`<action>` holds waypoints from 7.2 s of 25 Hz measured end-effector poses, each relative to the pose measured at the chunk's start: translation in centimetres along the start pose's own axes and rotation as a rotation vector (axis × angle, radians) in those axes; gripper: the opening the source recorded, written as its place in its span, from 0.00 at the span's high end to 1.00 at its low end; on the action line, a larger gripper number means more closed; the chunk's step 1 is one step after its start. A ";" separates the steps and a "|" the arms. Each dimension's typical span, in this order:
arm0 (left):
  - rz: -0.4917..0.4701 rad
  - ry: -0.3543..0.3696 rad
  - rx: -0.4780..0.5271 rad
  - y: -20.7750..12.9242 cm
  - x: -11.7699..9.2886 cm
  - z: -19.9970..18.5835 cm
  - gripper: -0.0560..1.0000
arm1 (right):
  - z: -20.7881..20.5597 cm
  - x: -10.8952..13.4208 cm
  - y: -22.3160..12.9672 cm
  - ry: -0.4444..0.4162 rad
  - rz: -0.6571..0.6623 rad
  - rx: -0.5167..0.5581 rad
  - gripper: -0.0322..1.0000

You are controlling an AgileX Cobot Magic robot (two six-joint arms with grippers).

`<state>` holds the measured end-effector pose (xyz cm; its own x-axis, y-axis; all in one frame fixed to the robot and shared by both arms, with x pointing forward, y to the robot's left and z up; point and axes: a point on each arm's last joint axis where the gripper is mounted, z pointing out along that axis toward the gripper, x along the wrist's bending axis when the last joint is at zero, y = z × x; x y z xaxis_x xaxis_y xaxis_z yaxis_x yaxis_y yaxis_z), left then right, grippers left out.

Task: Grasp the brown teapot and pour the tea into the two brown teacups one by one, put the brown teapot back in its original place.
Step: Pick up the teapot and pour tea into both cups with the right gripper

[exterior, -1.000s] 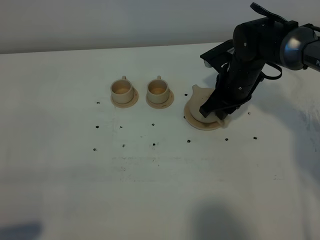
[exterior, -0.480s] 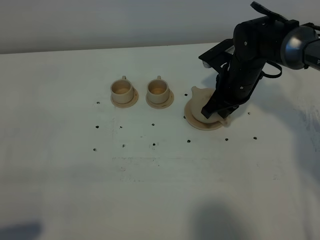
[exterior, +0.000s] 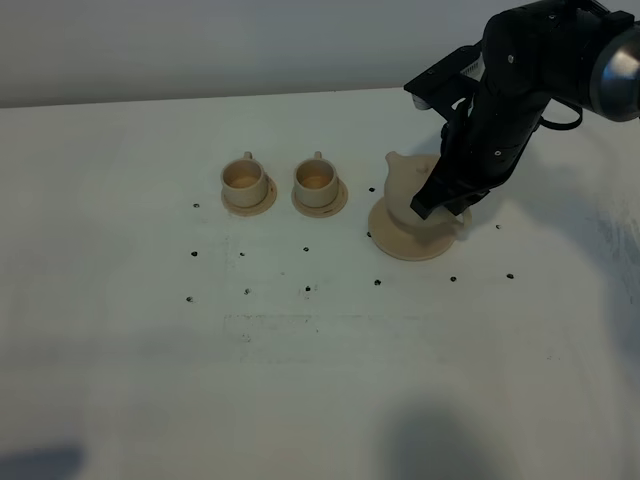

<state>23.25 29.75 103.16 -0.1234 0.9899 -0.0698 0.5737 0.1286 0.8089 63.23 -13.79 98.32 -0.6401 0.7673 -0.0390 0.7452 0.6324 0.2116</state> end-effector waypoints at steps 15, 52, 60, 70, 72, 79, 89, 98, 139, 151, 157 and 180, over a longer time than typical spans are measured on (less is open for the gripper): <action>0.000 0.000 0.000 0.0 0.0 0.0 0.65 | -1.4 3.0 2.3 -0.093 -0.179 -0.077 0.87; 0.000 0.000 0.000 0.0 0.0 0.0 0.65 | -0.2 3.8 6.1 -0.284 -0.350 -0.054 0.87; 0.000 0.000 0.000 0.0 0.0 0.0 0.65 | -0.3 3.7 6.1 -0.341 -0.391 -0.027 0.87; 0.000 0.000 0.000 0.0 0.0 0.0 0.65 | 1.8 4.7 6.2 -0.374 -0.458 0.034 0.87; 0.000 0.000 0.000 0.0 0.0 0.0 0.65 | 1.7 5.1 6.3 -0.388 -0.477 0.033 0.87; 0.000 0.000 0.000 0.0 0.0 0.0 0.65 | 1.6 5.6 6.5 -0.430 -0.518 0.033 0.87; 0.000 0.000 0.000 0.0 0.0 0.0 0.65 | 1.4 5.5 6.8 -0.481 -0.554 0.024 0.87; 0.000 0.000 0.000 0.0 0.0 0.0 0.65 | 2.0 6.2 7.1 -0.502 -0.598 0.020 0.87; 0.000 0.000 0.000 0.0 0.0 0.0 0.65 | 3.2 6.7 7.6 -0.604 -0.790 0.084 0.87; 0.000 0.000 0.000 0.0 0.0 0.0 0.65 | 2.9 6.7 7.7 -0.667 -0.832 0.104 0.87; 0.000 0.000 0.000 0.0 0.0 0.0 0.65 | 2.8 6.5 7.8 -0.687 -0.851 0.117 0.87; 0.000 0.000 0.000 0.0 0.0 0.0 0.65 | 2.7 6.8 7.9 -0.699 -0.952 0.148 0.87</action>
<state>23.25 29.75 103.16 -0.1234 0.9899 -0.0698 0.5737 0.1286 0.8089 65.27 -3.35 97.07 -0.7410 -0.1545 -0.6535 0.0696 0.9503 -0.3035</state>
